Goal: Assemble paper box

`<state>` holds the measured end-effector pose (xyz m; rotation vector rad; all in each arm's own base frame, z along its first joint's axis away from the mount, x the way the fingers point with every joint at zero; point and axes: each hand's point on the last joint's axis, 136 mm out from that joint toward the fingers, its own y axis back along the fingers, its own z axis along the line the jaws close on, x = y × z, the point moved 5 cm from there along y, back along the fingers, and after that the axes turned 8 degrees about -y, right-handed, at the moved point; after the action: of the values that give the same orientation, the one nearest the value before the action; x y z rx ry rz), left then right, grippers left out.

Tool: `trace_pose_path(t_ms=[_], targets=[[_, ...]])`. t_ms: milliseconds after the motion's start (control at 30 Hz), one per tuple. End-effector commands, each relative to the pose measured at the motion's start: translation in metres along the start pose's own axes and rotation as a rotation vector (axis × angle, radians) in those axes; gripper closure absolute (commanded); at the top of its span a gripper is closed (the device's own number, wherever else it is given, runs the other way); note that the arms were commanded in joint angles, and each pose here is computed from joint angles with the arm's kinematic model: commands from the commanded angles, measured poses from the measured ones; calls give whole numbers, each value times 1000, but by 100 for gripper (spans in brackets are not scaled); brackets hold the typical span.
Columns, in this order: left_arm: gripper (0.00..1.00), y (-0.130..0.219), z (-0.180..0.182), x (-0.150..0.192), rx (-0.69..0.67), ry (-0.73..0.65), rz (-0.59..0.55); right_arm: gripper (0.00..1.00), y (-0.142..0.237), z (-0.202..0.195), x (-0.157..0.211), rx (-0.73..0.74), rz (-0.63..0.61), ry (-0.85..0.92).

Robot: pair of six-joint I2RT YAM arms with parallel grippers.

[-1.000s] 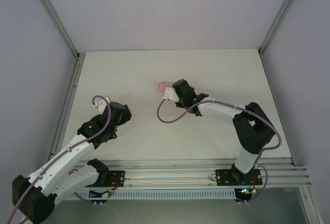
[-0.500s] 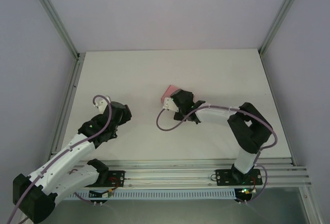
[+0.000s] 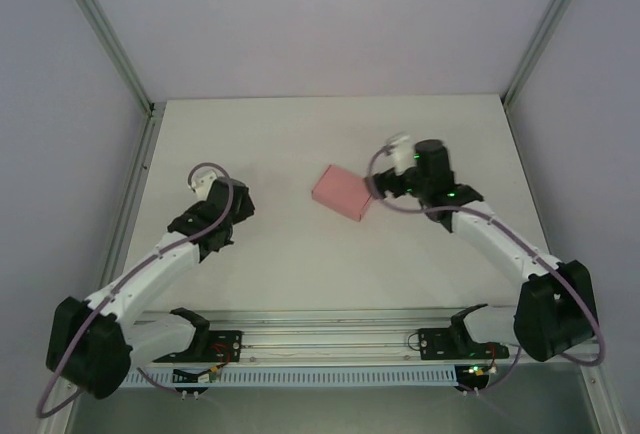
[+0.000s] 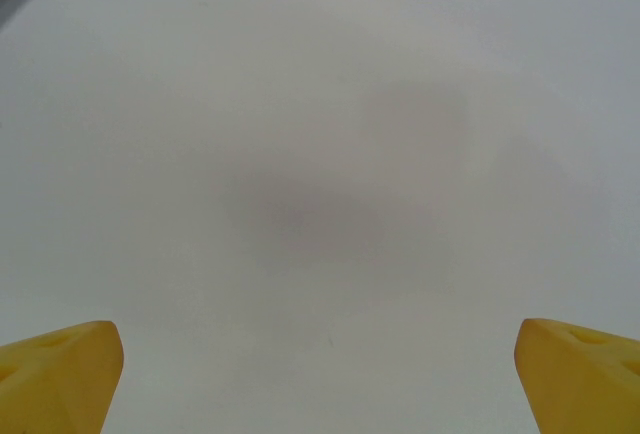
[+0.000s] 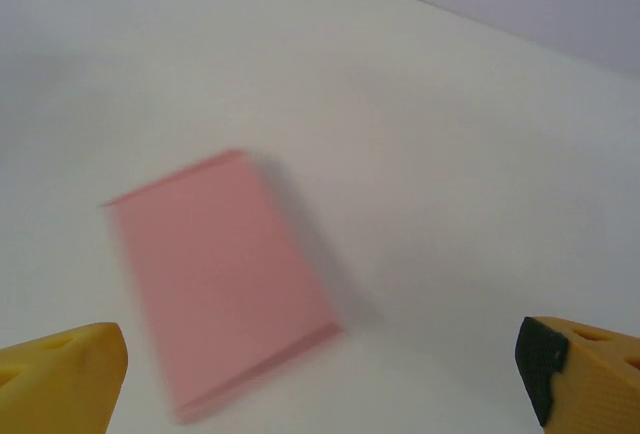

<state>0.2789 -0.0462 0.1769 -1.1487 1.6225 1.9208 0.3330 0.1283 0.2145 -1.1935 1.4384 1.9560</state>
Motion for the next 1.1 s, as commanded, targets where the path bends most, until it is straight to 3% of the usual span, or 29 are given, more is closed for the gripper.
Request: trace_pose_path(t_ms=[0, 100, 167, 233, 300, 433, 500, 533, 600, 667, 700, 767, 833, 1067], targets=[[0, -32, 20, -25, -89, 21, -164, 0, -1, -45, 19, 94, -19, -327], [0, -58, 35, -29, -131, -10, -217, 0, -6, -67, 36, 198, -87, -226], [0, -65, 37, -33, -139, -33, -256, 0, -8, -77, 45, 240, -199, -173], [0, -70, 35, -34, -125, -62, -314, 0, -8, -85, 55, 240, -309, -186], [0, -74, 34, -29, -108, -104, -330, 0, -11, -88, 69, 216, -276, -206], [0, -85, 19, -7, 31, -183, -325, 0, -12, -84, 92, 124, -384, -196], [0, -84, 12, -7, 103, -212, -352, 0, -22, -94, 94, 149, -386, -227], [0, -89, 14, 2, 131, -206, -373, 0, -24, -105, 92, 204, -322, -286], [0, -102, 22, 8, 119, -157, -469, 0, -31, -120, 90, 229, -294, -358], [0, -105, 29, 8, 104, -118, -345, 0, -30, -121, 90, 214, -300, -367], [0, -110, 29, 5, 111, -123, -391, 0, -30, -121, 91, 213, -292, -367], [0, -113, 21, 6, 144, -157, -301, 0, -29, -120, 90, 213, -300, -364], [0, -111, 23, 5, 132, -146, -365, 0, -29, -120, 90, 213, -294, -364], [0, -111, 22, 5, 132, -153, -349, 0, -30, -115, 90, 170, -294, -344]])
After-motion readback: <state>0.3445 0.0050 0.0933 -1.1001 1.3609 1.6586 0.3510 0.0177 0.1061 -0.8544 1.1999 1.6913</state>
